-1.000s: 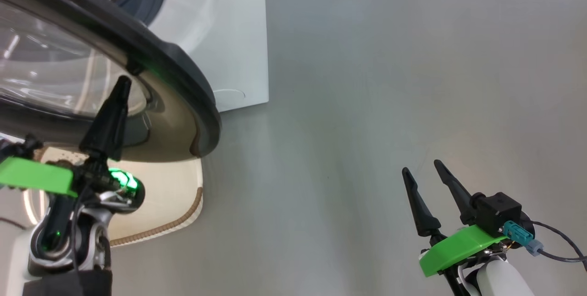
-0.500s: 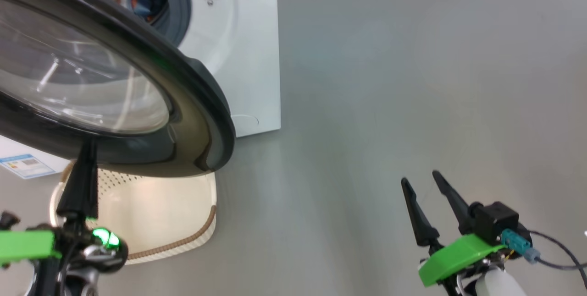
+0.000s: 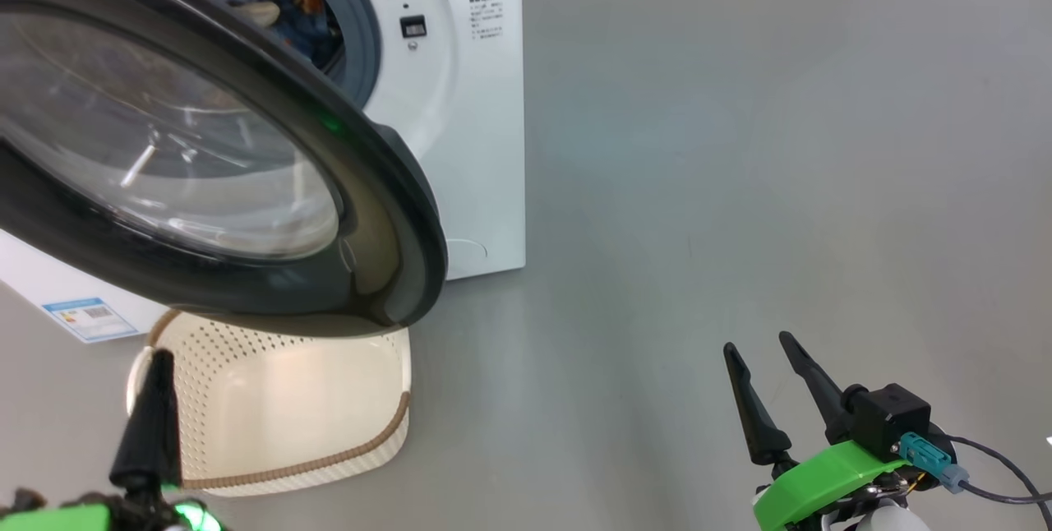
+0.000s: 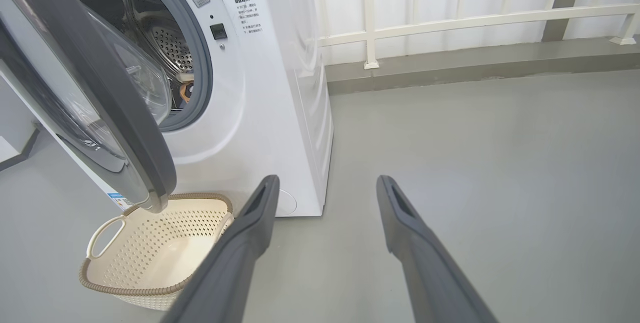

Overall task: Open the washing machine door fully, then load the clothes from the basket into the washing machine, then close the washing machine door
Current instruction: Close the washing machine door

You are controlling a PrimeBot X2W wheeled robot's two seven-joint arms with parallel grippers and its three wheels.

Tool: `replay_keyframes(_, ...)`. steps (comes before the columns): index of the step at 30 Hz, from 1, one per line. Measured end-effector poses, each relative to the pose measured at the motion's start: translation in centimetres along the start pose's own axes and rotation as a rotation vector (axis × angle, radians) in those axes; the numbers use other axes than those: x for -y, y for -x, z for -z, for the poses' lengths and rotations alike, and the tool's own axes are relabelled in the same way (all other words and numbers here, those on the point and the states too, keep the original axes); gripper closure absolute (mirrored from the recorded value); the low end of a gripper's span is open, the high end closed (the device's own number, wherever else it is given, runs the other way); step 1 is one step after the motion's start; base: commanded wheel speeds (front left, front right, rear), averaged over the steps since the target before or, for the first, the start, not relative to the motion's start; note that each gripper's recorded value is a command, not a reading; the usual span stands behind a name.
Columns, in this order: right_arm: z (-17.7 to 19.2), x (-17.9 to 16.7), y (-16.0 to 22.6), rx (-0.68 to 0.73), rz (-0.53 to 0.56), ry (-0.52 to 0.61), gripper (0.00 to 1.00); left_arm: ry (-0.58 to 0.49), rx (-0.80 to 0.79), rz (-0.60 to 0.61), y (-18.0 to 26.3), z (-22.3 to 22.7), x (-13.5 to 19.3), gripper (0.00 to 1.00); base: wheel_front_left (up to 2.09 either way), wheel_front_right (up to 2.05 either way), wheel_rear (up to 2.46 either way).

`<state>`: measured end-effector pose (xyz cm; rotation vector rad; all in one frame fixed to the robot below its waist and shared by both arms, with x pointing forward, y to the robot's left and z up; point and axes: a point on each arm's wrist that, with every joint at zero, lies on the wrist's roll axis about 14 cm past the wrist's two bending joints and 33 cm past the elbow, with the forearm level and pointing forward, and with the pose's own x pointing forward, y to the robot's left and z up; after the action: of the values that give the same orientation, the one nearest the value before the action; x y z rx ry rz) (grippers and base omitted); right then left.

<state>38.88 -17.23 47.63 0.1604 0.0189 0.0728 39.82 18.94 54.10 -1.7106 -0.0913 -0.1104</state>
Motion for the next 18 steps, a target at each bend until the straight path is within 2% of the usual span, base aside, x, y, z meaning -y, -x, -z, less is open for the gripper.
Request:
replay_keyframes(1,-0.2,-0.1,0.0,0.005,-0.002,0.000,0.00,-0.001,0.007,-0.005,0.3,-0.1,-0.1,1.00,0.00,0.00,0.00)
replay_keyframes(2,-0.3,-0.1,0.0,0.009,-0.003,0.000,0.00,-0.002,0.010,-0.011,0.6,-0.1,-0.2,0.87,0.00,0.00,0.00)
replay_keyframes(3,-0.4,-0.2,0.0,0.013,-0.006,0.000,0.00,-0.010,0.019,-0.017,1.0,-0.3,-0.4,0.56,0.00,0.00,0.00)
replay_keyframes(4,-0.5,-0.3,0.2,0.016,-0.007,-0.004,0.00,-0.025,0.040,-0.027,1.5,-0.7,-0.5,0.00,0.00,0.00,0.00)
replay_keyframes(9,-0.1,-0.3,0.9,0.005,-0.002,-0.023,0.00,-0.110,0.113,-0.022,2.3,-2.0,-0.1,0.00,0.00,0.00,0.00)
replay_keyframes(18,-0.4,-0.6,0.8,0.014,-0.011,-0.027,0.00,-0.450,0.179,-0.008,3.4,-2.8,0.5,0.00,0.00,0.00,0.00)
